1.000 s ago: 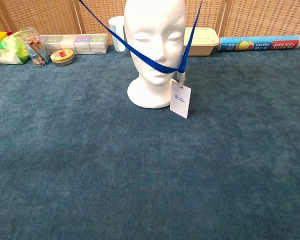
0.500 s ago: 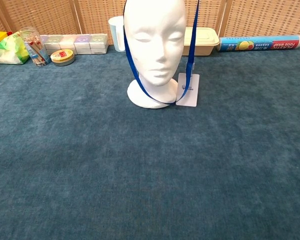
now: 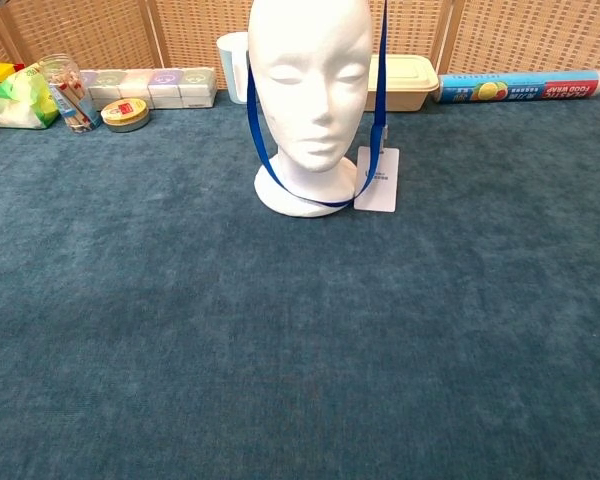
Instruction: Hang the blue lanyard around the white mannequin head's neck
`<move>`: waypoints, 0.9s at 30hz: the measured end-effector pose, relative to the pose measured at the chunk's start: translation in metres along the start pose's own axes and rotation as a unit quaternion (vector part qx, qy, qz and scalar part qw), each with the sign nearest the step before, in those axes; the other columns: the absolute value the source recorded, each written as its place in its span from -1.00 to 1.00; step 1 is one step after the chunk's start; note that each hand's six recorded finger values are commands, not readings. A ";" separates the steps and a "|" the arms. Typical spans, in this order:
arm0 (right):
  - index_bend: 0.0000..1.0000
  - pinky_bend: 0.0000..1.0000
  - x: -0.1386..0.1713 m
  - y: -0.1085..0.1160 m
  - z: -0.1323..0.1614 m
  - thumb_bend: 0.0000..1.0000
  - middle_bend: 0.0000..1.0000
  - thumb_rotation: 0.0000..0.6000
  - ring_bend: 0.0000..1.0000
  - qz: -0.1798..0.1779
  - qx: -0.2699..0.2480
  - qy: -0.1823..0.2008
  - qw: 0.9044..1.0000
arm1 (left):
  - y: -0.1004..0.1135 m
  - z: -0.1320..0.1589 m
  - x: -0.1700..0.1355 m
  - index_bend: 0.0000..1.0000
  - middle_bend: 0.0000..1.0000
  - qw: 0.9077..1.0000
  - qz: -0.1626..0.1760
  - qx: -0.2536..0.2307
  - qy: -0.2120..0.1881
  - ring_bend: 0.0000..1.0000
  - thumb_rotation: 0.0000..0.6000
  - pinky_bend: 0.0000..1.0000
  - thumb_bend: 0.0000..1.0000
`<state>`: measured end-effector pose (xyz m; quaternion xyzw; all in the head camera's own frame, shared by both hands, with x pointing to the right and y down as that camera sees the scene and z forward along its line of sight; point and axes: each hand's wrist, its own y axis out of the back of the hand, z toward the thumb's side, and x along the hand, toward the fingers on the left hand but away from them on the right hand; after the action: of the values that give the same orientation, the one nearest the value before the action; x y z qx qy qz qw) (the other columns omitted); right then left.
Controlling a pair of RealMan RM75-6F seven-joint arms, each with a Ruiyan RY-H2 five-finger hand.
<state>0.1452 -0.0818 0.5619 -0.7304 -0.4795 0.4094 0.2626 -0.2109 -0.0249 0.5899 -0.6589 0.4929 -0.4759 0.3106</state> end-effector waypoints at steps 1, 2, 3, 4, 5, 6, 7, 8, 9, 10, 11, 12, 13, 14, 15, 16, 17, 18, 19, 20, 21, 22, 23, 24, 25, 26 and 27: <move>0.19 0.95 0.000 -0.001 0.000 -0.07 0.55 0.99 0.86 0.002 0.001 0.000 1.000 | 0.000 -0.001 0.000 0.38 1.00 1.000 0.000 -0.001 -0.001 1.00 0.83 1.00 -0.32; 0.12 0.86 0.000 -0.001 -0.001 -0.08 0.47 0.99 0.77 0.005 0.002 0.000 1.000 | 0.000 -0.001 -0.001 0.38 1.00 1.000 0.000 -0.001 -0.002 1.00 0.82 1.00 -0.35; 0.07 0.79 0.000 -0.002 -0.001 -0.08 0.41 1.00 0.71 0.008 0.002 0.000 1.000 | 0.000 -0.002 -0.001 0.38 1.00 1.000 0.001 -0.001 -0.003 1.00 0.82 1.00 -0.36; -0.02 0.64 0.000 -0.003 -0.001 -0.09 0.31 0.99 0.59 0.012 0.002 0.000 1.000 | 0.001 -0.003 -0.002 0.37 1.00 1.000 0.001 -0.001 -0.004 1.00 0.81 1.00 -0.38; -0.11 0.48 0.000 -0.004 -0.002 -0.09 0.20 0.99 0.46 0.017 0.001 0.000 1.000 | 0.001 -0.004 -0.002 0.35 1.00 1.000 0.002 -0.002 -0.005 1.00 0.80 0.98 -0.40; -0.15 0.38 0.001 -0.006 -0.002 -0.09 0.13 0.99 0.38 0.023 0.001 0.000 1.000 | 0.001 -0.005 -0.003 0.33 1.00 1.000 0.002 -0.002 -0.006 0.98 0.79 0.95 -0.41; -0.21 0.24 0.001 -0.007 -0.002 -0.09 0.03 0.99 0.25 0.030 -0.001 0.000 1.000 | 0.001 -0.005 -0.003 0.28 0.99 1.000 0.002 -0.002 -0.006 0.93 0.78 0.87 -0.42; -0.26 0.13 0.001 -0.008 -0.002 -0.09 -0.06 0.96 0.14 0.035 -0.002 0.000 0.999 | 0.001 -0.005 -0.003 0.24 0.95 1.000 0.002 -0.002 -0.007 0.83 0.76 0.75 -0.43; -0.29 0.08 0.002 -0.009 -0.003 -0.09 -0.11 0.92 0.07 0.039 -0.003 0.001 0.999 | 0.001 -0.006 -0.004 0.21 0.90 1.000 0.003 -0.002 -0.008 0.74 0.75 0.67 -0.44; -0.34 0.00 0.002 -0.010 -0.003 -0.09 -0.17 0.84 -0.02 0.044 -0.005 0.001 0.999 | 0.001 -0.006 -0.004 0.16 0.81 1.000 0.003 -0.001 -0.009 0.61 0.74 0.54 -0.45; -0.37 -0.05 0.002 -0.010 -0.003 -0.09 -0.21 0.76 -0.10 0.047 -0.008 0.001 0.999 | 0.001 -0.007 -0.005 0.12 0.70 1.000 0.003 -0.001 -0.010 0.48 0.74 0.42 -0.46; -0.39 -0.08 0.003 -0.010 -0.003 -0.09 -0.22 0.73 -0.13 0.048 -0.012 0.001 0.999 | 0.001 -0.008 -0.005 0.09 0.64 1.000 0.002 0.000 -0.010 0.40 0.75 0.34 -0.46; -0.41 -0.11 0.003 -0.010 -0.002 -0.09 -0.23 0.69 -0.16 0.050 -0.018 0.001 0.999 | 0.001 -0.008 -0.006 0.06 0.55 1.000 0.002 -0.001 -0.010 0.29 0.75 0.24 -0.47; -0.41 -0.12 0.003 -0.010 -0.002 -0.09 -0.24 0.68 -0.17 0.051 -0.022 0.002 0.998 | 0.001 -0.009 -0.006 0.03 0.47 1.000 0.001 -0.002 -0.011 0.20 0.75 0.15 -0.47; -0.42 -0.13 0.003 -0.009 -0.002 -0.09 -0.24 0.66 -0.18 0.052 -0.026 0.002 0.998 | 0.002 -0.009 -0.006 0.02 0.43 1.000 0.000 -0.002 -0.011 0.16 0.74 0.11 -0.48; -0.42 -0.14 0.003 -0.008 -0.002 -0.09 -0.25 0.64 -0.19 0.051 -0.029 0.003 0.998 | 0.002 -0.010 -0.006 0.01 0.38 1.000 -0.001 -0.002 -0.012 0.10 0.74 0.08 -0.48; -0.43 -0.15 0.003 -0.007 -0.002 -0.09 -0.25 0.64 -0.19 0.050 -0.032 0.004 0.998 | 0.002 -0.011 -0.007 0.01 0.35 1.000 -0.001 -0.003 -0.012 0.07 0.74 0.07 -0.48; -0.43 -0.15 0.004 -0.006 -0.003 -0.09 -0.25 0.63 -0.19 0.048 -0.036 0.004 0.998 | 0.003 -0.012 -0.008 0.00 0.34 1.000 -0.002 -0.003 -0.012 0.06 0.75 0.06 -0.48; -0.43 -0.15 0.004 -0.003 -0.004 -0.09 -0.25 0.64 -0.19 0.045 -0.043 0.004 0.998 | 0.003 -0.012 -0.008 -0.01 0.33 1.000 -0.003 -0.003 -0.013 0.04 0.75 0.05 -0.48; -0.43 -0.14 0.005 -0.002 -0.004 -0.09 -0.25 0.64 -0.19 0.043 -0.047 0.004 0.998 | 0.003 -0.013 -0.009 -0.02 0.33 1.000 -0.004 -0.003 -0.014 0.04 0.75 0.05 -0.48; -0.43 -0.14 0.006 0.000 -0.005 -0.09 -0.25 0.64 -0.19 0.040 -0.050 0.005 0.998 | 0.004 -0.014 -0.010 -0.02 0.33 1.000 -0.005 -0.003 -0.014 0.04 0.75 0.04 -0.48; -0.43 -0.14 0.007 0.002 -0.006 -0.09 -0.25 0.64 -0.19 0.037 -0.055 0.005 0.998 | 0.004 -0.014 -0.011 -0.02 0.33 1.000 -0.006 -0.003 -0.015 0.04 0.75 0.04 -0.48; -0.43 -0.14 0.008 0.004 -0.007 -0.09 -0.25 0.64 -0.19 0.034 -0.059 0.005 0.998 | 0.004 -0.014 -0.012 -0.02 0.33 1.000 -0.007 -0.003 -0.015 0.04 0.75 0.04 -0.48; -0.43 -0.14 0.009 0.005 -0.007 -0.09 -0.25 0.64 -0.19 0.032 -0.064 0.006 0.997 | 0.004 -0.015 -0.013 -0.02 0.33 1.000 -0.008 -0.002 -0.016 0.04 0.75 0.04 -0.48; -0.43 -0.13 0.011 0.007 -0.008 -0.09 -0.25 0.65 -0.19 0.030 -0.071 0.006 0.997 | 0.005 -0.016 -0.014 -0.02 0.33 1.000 -0.009 -0.002 -0.016 0.04 0.75 0.04 -0.48; -0.43 -0.13 0.013 0.008 -0.009 -0.09 -0.25 0.65 -0.19 0.028 -0.077 0.007 0.997 | 0.006 -0.018 -0.016 -0.02 0.33 1.000 -0.009 -0.001 -0.017 0.04 0.74 0.04 -0.48; -0.43 -0.13 0.015 0.010 -0.010 -0.09 -0.25 0.65 -0.19 0.026 -0.082 0.008 0.996 | 0.007 -0.020 -0.018 -0.02 0.33 1.000 -0.010 0.001 -0.017 0.04 0.75 0.03 -0.48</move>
<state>0.1619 -0.0716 0.5546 -0.7649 -0.4901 0.3695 0.1952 -0.2328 -0.0094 0.5849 -0.6713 0.4807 -0.4683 0.3146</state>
